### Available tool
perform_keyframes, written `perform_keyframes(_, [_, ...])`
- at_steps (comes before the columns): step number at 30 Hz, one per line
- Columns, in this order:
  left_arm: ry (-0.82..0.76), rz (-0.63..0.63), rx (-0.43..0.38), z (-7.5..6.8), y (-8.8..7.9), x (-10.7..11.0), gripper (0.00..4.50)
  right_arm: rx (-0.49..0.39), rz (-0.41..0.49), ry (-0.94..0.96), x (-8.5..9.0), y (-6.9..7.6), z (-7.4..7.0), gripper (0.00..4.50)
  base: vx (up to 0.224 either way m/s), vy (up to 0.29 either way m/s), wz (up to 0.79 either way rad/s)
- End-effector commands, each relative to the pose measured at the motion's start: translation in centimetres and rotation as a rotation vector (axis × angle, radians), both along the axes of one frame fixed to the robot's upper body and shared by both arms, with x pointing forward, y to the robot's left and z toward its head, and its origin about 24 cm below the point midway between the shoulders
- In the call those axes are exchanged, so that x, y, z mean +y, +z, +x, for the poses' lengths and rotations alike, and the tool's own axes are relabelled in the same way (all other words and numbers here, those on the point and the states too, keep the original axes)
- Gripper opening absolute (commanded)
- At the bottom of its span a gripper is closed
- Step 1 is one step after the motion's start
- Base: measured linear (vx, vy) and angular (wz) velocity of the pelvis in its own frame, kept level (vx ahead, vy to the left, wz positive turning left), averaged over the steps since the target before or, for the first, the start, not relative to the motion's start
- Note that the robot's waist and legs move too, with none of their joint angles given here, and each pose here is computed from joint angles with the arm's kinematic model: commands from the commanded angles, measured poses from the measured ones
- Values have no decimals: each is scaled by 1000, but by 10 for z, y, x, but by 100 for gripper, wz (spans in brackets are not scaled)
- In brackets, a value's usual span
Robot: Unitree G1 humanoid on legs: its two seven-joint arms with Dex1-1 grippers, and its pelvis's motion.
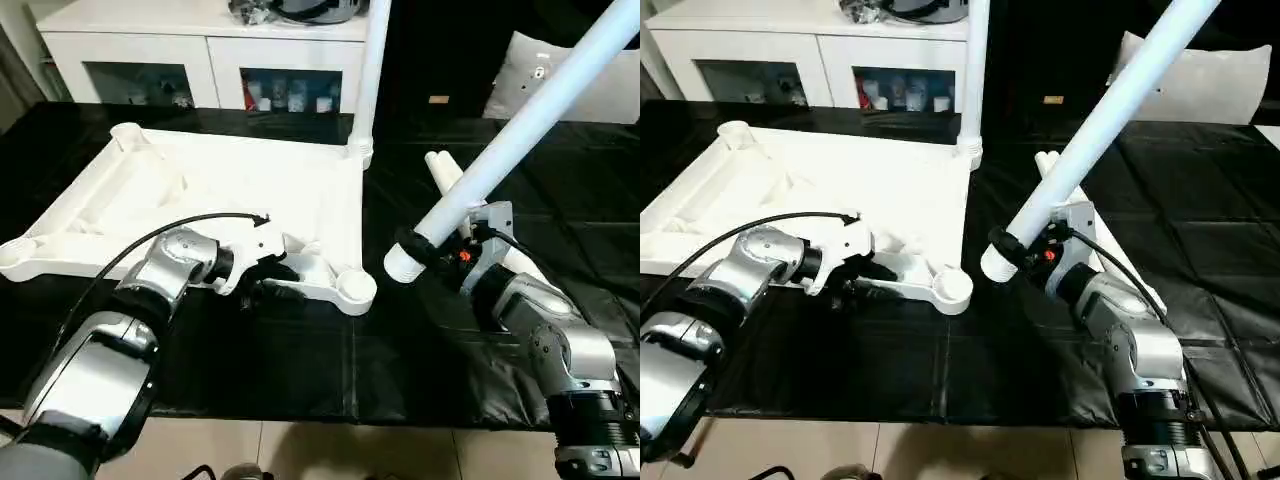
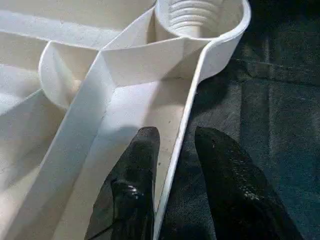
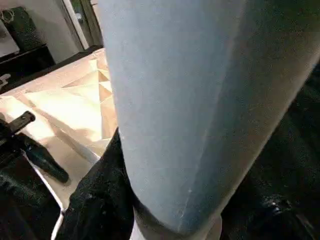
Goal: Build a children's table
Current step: Pick table leg, then insert table leg to table base
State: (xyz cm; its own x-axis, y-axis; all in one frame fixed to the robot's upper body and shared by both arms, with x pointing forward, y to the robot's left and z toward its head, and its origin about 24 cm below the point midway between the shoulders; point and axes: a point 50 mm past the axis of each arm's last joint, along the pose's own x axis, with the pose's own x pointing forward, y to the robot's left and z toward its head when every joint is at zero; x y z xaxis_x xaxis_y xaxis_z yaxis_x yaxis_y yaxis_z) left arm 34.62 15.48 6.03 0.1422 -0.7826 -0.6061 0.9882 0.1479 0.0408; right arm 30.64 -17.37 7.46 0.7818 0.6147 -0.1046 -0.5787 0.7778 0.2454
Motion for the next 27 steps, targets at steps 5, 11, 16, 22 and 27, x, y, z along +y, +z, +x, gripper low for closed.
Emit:
perform_keyframes(5, [-57,75,86,-5,-6,1,93,-45,0,10,3,11,2,188,0,0,0])
perform_keyframes(11, [-100,107,101,-8,-9,-4,35,-47,-2,18,7,12,5,188,0,0,0])
perform_keyframes(16, [164,-35,80,4,-9,-26,8,-17,1,-2,10,10,5,188,0,0,0])
perform_keyframes(22, [257,-158,190,-4,-16,-51,0,15,-4,-8,14,5,3,188,0,0,0])
perform_keyframes(27, [185,-171,101,-16,-17,-63,0,25,-9,-9,16,5,5,188,0,0,0])
